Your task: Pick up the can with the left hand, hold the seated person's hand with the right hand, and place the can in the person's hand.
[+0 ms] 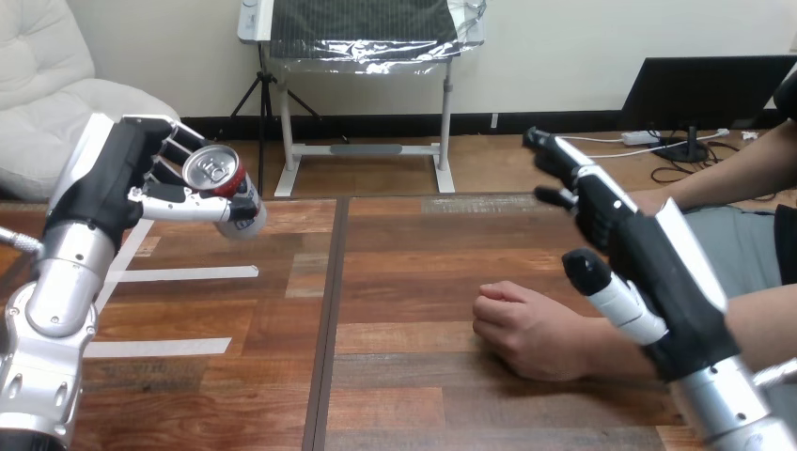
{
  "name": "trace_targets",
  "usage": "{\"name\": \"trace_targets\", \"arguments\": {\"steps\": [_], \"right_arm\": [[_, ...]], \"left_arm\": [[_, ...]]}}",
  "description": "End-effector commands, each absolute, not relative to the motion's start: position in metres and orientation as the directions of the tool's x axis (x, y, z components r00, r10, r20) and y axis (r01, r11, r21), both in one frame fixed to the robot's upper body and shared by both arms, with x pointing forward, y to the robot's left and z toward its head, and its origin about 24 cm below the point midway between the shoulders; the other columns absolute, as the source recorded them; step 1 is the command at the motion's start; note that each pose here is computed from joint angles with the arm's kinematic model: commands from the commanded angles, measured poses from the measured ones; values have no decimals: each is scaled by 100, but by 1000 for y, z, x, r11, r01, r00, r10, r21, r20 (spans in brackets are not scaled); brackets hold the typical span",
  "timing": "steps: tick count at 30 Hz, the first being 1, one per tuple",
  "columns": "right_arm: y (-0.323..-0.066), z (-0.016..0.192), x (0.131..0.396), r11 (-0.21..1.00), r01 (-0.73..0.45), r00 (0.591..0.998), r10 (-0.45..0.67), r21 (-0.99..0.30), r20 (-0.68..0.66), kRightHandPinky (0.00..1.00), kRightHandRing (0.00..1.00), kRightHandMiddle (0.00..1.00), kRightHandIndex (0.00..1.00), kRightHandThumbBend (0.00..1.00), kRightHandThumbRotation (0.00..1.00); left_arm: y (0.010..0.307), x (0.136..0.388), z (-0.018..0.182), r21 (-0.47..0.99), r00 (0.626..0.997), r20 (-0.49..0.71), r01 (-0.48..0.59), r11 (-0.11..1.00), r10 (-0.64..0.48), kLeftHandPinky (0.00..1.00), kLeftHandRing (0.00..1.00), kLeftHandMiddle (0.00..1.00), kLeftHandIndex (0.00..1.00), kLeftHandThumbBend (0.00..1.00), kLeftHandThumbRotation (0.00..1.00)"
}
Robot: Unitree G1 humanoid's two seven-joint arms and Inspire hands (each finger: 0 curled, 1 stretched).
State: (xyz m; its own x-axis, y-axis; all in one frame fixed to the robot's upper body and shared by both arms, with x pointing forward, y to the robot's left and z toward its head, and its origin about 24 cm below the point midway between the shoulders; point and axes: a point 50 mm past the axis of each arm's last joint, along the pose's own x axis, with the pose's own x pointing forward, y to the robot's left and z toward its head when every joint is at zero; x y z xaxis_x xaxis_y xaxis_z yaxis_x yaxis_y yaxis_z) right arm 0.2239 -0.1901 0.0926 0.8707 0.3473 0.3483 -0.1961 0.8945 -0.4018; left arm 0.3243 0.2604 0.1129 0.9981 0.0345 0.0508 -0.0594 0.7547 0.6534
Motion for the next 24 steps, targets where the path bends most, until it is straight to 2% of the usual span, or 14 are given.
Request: {"name": "trace_targets", "arguments": {"steps": [1,5,11,20,24], "right_arm": [[-198,111,237,857,-167,853,374,-488,365,91,98,97,95,100,94],[-206,114,240,820,-181,860,400,-543,317,92,98,98,97,100,93],[-215,117,245,769,-207,858,440,-605,265,92,99,100,99,100,87],[-228,122,252,656,-220,861,479,-722,173,88,97,100,99,100,80],[-232,124,255,618,-228,858,493,-753,144,91,98,100,99,99,79]], "left_arm": [[255,326,138,625,989,150,-104,773,13,29,35,39,42,83,0],[253,324,138,630,989,149,-100,770,7,29,35,39,42,83,0],[253,323,137,626,990,144,-92,775,2,29,35,39,42,83,0],[252,321,139,628,990,144,-89,773,-3,29,35,39,42,82,0],[252,320,139,629,989,144,-87,772,-6,29,35,39,41,82,0]]}}
